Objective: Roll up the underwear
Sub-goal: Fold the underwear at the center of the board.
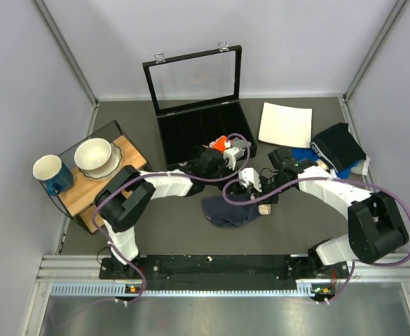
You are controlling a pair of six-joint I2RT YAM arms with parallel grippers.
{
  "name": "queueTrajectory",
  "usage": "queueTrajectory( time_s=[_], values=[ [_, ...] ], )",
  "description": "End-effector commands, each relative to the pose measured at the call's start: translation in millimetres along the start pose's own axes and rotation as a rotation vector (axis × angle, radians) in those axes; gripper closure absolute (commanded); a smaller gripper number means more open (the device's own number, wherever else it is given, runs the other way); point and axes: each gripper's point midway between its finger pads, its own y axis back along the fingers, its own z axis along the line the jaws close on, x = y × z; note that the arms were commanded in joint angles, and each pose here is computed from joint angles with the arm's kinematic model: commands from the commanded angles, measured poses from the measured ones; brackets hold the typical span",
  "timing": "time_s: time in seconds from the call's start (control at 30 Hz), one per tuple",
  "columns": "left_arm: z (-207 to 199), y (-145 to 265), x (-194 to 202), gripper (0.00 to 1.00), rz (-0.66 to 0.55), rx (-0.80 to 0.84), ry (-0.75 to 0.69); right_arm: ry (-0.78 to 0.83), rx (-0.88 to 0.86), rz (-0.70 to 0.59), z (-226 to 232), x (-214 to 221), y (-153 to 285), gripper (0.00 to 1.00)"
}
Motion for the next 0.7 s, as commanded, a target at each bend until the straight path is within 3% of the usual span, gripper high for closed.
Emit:
queueTrajectory(
  time_s=[0.0,0.27,0.67],
  values=[
    [-4.4,11.1,10.9,0.53,0.021,0.017,-0.053,-0.014,0.046,-0.039,-21.0,-16.9,5.4,1.0],
    [20.0,11.8,64.4,0.55,0.128,-0.024,-0.021,-0.07,0.075,-0.018,-38.4,-15.3,2.5,1.0],
    [34.3,20.6,60.5,0.55,0.072,-0.108,-0.015,-0.211,0.104,0.033,-66.3,-1.0,-12.9,1.0]
  ],
)
